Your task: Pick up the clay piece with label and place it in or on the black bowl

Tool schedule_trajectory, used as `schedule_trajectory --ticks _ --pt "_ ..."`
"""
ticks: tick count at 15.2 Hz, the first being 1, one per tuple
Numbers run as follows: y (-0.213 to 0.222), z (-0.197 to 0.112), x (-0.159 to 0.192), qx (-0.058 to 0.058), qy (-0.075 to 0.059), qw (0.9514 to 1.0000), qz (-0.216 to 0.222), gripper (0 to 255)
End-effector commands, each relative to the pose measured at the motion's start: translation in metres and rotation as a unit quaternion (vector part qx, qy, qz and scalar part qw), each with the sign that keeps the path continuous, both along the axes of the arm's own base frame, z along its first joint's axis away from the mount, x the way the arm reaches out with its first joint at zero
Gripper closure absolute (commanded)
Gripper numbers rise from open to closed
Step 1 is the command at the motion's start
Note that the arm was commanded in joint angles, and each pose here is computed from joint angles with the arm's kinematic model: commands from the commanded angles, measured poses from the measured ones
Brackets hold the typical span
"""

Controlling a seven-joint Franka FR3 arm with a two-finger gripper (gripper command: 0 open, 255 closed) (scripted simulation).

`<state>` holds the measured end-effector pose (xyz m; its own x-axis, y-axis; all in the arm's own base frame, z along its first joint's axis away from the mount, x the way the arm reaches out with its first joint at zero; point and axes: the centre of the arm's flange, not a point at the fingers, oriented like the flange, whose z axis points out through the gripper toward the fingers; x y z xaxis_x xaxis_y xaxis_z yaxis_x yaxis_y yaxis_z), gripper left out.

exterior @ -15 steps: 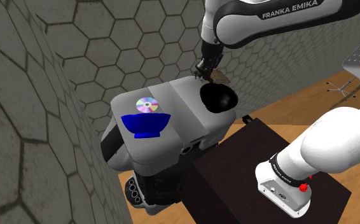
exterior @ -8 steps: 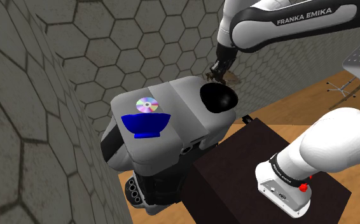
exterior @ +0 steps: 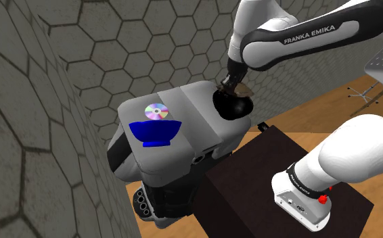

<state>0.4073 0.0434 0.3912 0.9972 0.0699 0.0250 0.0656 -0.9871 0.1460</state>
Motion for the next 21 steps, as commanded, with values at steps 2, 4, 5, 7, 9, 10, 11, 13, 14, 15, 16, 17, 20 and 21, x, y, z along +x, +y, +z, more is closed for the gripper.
schedule_trajectory --ticks 2,4,5,7,9,10,11,13,14,15,16,17,20,21 --pt "0.001 -0.016 0.001 0.000 0.000 1.0000 0.000 255" --pt "0.001 -0.026 0.001 0.000 0.000 1.0000 0.000 255" --pt "0.001 -0.032 0.001 0.000 0.000 1.0000 0.000 255" --pt "0.001 -0.037 0.001 0.000 0.000 1.0000 0.000 255" --pt "0.001 -0.037 0.001 0.000 0.000 1.0000 0.000 255" --pt "0.001 -0.037 0.001 0.000 0.000 1.0000 0.000 255" --pt "0.001 -0.037 0.001 0.000 0.000 1.0000 0.000 255" --pt "0.001 -0.037 0.001 0.000 0.000 1.0000 0.000 255" --pt "0.001 -0.037 0.001 0.000 0.000 1.0000 0.000 255" --pt "0.001 -0.037 0.001 0.000 0.000 1.0000 0.000 0" --pt "0.001 -0.037 0.001 0.000 0.000 1.0000 0.000 0" --pt "0.001 -0.037 0.001 0.000 0.000 1.0000 0.000 0" --pt "0.001 -0.037 0.001 0.000 0.000 1.0000 0.000 0" --pt "0.003 -0.024 0.000 0.000 0.000 1.0000 0.000 0"
